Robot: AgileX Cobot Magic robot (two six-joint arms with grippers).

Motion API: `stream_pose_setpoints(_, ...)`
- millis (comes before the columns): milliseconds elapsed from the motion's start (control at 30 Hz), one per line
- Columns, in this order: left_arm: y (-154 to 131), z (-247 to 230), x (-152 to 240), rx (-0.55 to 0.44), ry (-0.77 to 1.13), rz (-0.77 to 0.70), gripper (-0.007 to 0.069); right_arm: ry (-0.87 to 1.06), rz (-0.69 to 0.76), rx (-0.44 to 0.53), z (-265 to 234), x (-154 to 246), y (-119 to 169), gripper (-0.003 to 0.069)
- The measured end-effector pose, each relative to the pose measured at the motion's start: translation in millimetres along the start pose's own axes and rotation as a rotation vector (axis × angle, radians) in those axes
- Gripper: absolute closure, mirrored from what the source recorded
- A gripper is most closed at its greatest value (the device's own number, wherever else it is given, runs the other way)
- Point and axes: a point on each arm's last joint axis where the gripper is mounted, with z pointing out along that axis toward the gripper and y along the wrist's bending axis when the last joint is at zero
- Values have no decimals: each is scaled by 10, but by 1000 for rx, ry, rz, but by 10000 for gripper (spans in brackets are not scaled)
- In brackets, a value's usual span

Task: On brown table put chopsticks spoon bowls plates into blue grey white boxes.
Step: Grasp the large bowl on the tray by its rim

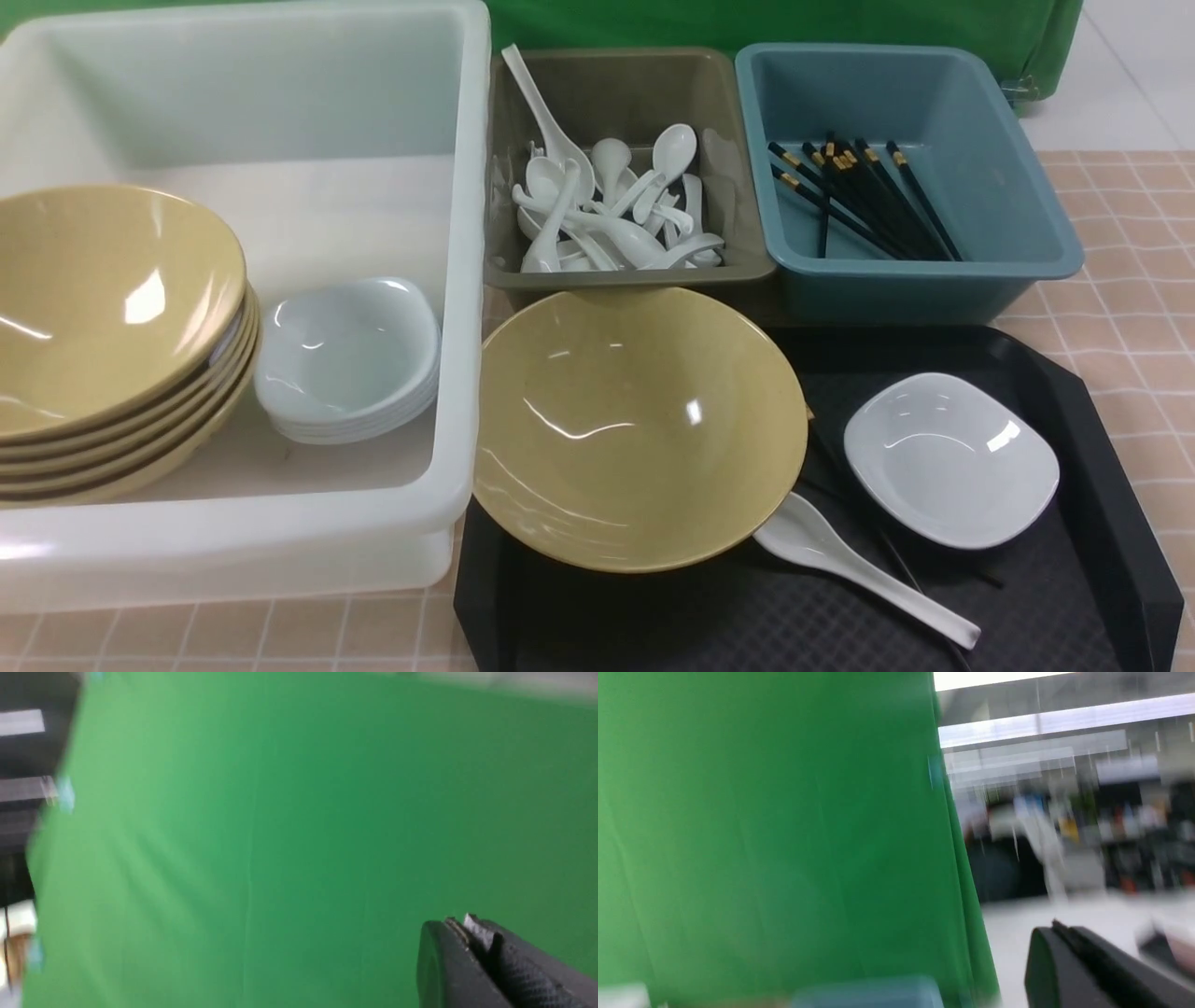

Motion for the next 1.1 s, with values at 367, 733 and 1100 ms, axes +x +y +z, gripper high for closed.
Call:
stream_pose_setpoints(367,-843,1096,817,355,1000,70,620,836,-250,-149,247,717,60,622)
stream_pose_setpoints(733,-1871,1652,2151,531,1302,311,620,827,-333,-430,333,805,331,622)
stream_pose_setpoints(1100,-2369,1427,2778,650,1476,270,620,821,-331,-429,337,802,333,621)
